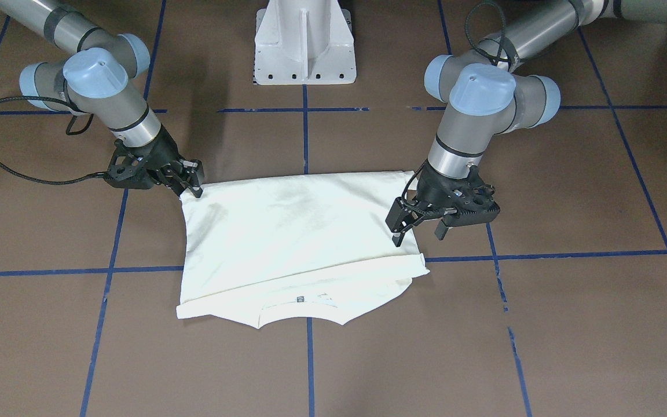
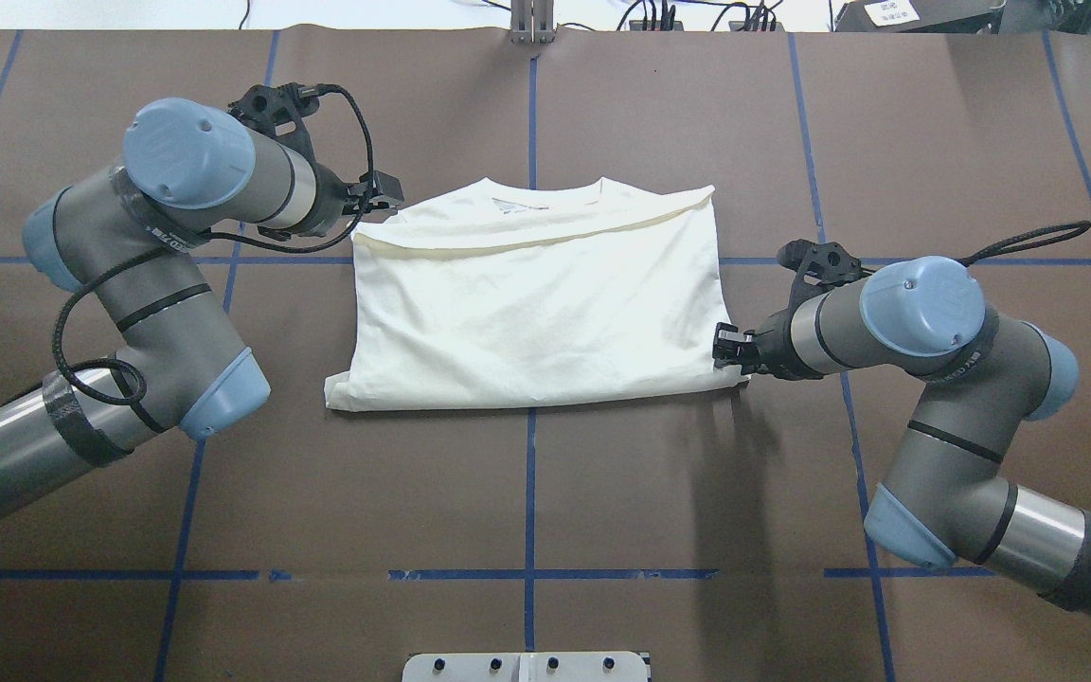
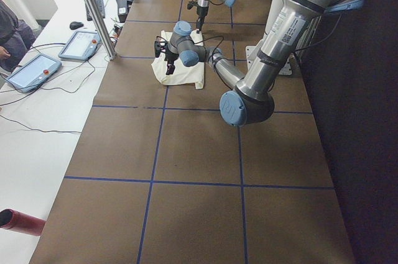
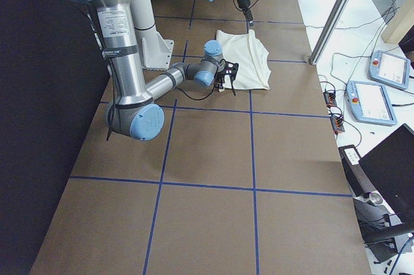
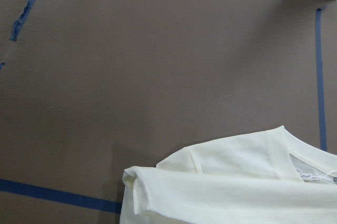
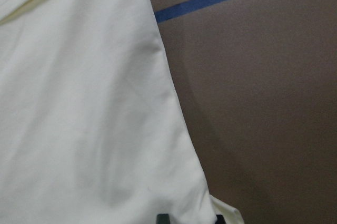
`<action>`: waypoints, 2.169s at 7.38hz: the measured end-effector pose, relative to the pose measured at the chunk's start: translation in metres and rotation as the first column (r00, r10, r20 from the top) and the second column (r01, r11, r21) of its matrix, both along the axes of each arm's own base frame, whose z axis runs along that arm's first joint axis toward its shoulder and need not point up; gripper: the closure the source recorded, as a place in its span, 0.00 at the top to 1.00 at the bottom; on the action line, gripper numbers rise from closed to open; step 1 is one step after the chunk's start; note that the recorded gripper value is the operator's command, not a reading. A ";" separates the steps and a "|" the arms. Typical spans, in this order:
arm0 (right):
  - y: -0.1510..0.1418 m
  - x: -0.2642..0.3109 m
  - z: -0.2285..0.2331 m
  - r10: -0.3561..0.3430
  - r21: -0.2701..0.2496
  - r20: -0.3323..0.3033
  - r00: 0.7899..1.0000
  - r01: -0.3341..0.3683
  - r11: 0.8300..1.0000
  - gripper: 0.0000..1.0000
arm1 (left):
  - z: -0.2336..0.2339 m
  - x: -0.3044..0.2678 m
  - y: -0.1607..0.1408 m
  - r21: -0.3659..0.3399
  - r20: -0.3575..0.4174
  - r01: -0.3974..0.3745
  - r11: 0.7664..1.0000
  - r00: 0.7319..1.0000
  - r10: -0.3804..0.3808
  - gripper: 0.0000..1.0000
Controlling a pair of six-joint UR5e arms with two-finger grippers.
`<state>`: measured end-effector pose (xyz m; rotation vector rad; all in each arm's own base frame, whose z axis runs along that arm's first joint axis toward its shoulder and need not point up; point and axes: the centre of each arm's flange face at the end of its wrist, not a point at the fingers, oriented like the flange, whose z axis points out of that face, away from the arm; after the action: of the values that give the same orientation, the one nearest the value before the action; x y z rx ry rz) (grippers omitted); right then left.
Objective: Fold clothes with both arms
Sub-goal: 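Lift both grippers away and move the right gripper to the folded bundle's side, then grasp the folded bundle's corner with the right gripper and drag it toward the robot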
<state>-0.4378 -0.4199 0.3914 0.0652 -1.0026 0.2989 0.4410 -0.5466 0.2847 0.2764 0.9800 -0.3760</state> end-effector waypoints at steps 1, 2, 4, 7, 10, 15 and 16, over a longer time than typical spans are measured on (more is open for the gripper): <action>0.000 0.001 -0.001 -0.002 0.002 0.002 1.000 0.002 1.000 0.00 | 0.000 0.000 0.000 0.000 0.000 -0.001 1.000 1.000 0.001 1.00; 0.001 0.003 -0.002 -0.007 0.003 0.006 1.000 0.007 1.000 0.00 | 0.000 0.001 0.001 0.000 -0.001 -0.002 1.000 1.000 0.002 1.00; 0.034 0.009 0.000 -0.059 0.000 0.016 0.998 0.059 0.998 0.00 | -0.005 0.000 0.002 0.006 -0.008 -0.002 1.000 1.000 0.002 1.00; 0.161 0.043 0.013 -0.237 -0.012 0.006 0.971 0.237 0.971 0.00 | -0.017 -0.001 0.010 0.019 -0.030 -0.006 1.000 1.000 0.007 1.00; 0.220 0.064 0.003 -0.352 -0.033 0.025 0.936 0.352 0.935 1.00 | -0.034 0.007 0.029 0.032 -0.064 -0.029 0.999 0.997 0.031 1.00; 0.133 0.095 -0.045 -0.141 0.036 0.123 0.982 0.138 0.990 1.00 | -0.041 0.100 0.178 -0.288 -0.119 -0.111 0.951 0.990 0.079 0.93; 0.121 0.101 -0.051 -0.111 0.044 0.134 0.985 0.106 0.993 1.00 | -0.039 0.111 0.201 -0.331 -0.106 -0.112 0.937 0.991 0.081 0.89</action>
<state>-0.3363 -0.2994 0.3403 0.0238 -1.1432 0.1871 0.5525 -0.3458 0.2459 -0.1002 0.9963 -0.4620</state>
